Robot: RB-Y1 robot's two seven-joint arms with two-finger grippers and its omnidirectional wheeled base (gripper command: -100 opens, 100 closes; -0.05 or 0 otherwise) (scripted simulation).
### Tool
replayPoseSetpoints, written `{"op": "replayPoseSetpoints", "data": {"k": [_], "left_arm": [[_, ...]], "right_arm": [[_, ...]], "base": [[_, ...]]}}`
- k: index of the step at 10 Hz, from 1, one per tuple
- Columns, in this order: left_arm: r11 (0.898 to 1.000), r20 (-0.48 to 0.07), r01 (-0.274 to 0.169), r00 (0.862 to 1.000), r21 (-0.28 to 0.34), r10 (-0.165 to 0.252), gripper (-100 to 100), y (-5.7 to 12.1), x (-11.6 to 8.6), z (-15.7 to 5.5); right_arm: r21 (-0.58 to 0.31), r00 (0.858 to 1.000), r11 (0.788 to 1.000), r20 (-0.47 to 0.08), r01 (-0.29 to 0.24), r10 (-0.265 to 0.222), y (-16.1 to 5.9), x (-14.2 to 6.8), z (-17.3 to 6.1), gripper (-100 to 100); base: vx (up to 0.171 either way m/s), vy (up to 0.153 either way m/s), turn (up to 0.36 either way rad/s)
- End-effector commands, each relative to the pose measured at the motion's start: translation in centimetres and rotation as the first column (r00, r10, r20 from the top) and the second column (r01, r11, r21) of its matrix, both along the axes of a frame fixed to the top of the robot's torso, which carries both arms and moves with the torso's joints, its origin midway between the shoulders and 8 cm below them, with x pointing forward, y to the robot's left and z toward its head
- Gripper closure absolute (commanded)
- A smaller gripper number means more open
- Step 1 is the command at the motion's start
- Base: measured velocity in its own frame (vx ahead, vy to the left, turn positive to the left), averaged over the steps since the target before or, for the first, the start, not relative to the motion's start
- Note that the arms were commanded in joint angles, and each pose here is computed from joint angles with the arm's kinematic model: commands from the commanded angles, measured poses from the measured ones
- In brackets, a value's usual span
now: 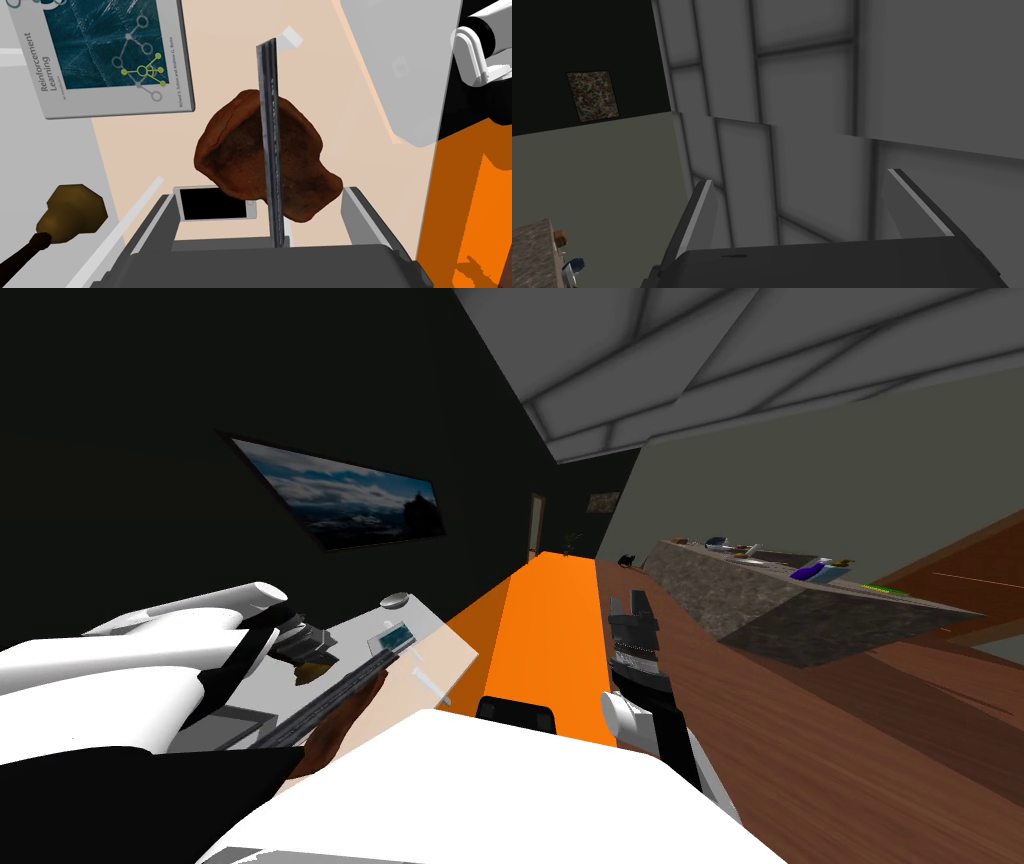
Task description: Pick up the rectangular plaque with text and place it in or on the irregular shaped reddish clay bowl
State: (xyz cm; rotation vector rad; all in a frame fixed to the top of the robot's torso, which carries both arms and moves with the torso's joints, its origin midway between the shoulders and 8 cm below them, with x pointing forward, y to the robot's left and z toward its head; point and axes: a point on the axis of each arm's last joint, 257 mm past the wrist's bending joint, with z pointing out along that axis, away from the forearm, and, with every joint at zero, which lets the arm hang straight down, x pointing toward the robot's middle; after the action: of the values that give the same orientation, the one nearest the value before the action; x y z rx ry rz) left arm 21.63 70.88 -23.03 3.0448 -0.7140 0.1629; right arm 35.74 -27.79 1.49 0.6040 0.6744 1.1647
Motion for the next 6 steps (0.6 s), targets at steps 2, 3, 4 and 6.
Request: {"op": "replayPoseSetpoints", "data": {"k": [2,3,4,6], "left_arm": [[1.0,0.0,0.0,1.0,0.0,0.0,0,0.0,0.0,0.0],[1.0,0.0,0.0,1.0,0.0,0.0,0,0.0,0.0,0.0],[1.0,0.0,0.0,1.0,0.0,0.0,0,0.0,0.0,0.0],[1.0,0.0,0.0,1.0,0.0,0.0,0,0.0,0.0,0.0]], "right_arm": [[0.0,1.0,1.0,0.0,0.0,0.0,0.0,0.0,0.0,0],[0.0,1.0,1.0,0.0,0.0,0.0,0.0,0.0,0.0,0],[0.0,1.0,1.0,0.0,0.0,0.0,0.0,0.0,0.0,0],[0.0,1.0,1.0,0.0,0.0,0.0,0.0,0.0,0.0,0]], "base": [[0.0,0.0,0.0],[0.0,0.0,0.0],[0.0,0.0,0.0],[0.0,0.0,0.0]]}}
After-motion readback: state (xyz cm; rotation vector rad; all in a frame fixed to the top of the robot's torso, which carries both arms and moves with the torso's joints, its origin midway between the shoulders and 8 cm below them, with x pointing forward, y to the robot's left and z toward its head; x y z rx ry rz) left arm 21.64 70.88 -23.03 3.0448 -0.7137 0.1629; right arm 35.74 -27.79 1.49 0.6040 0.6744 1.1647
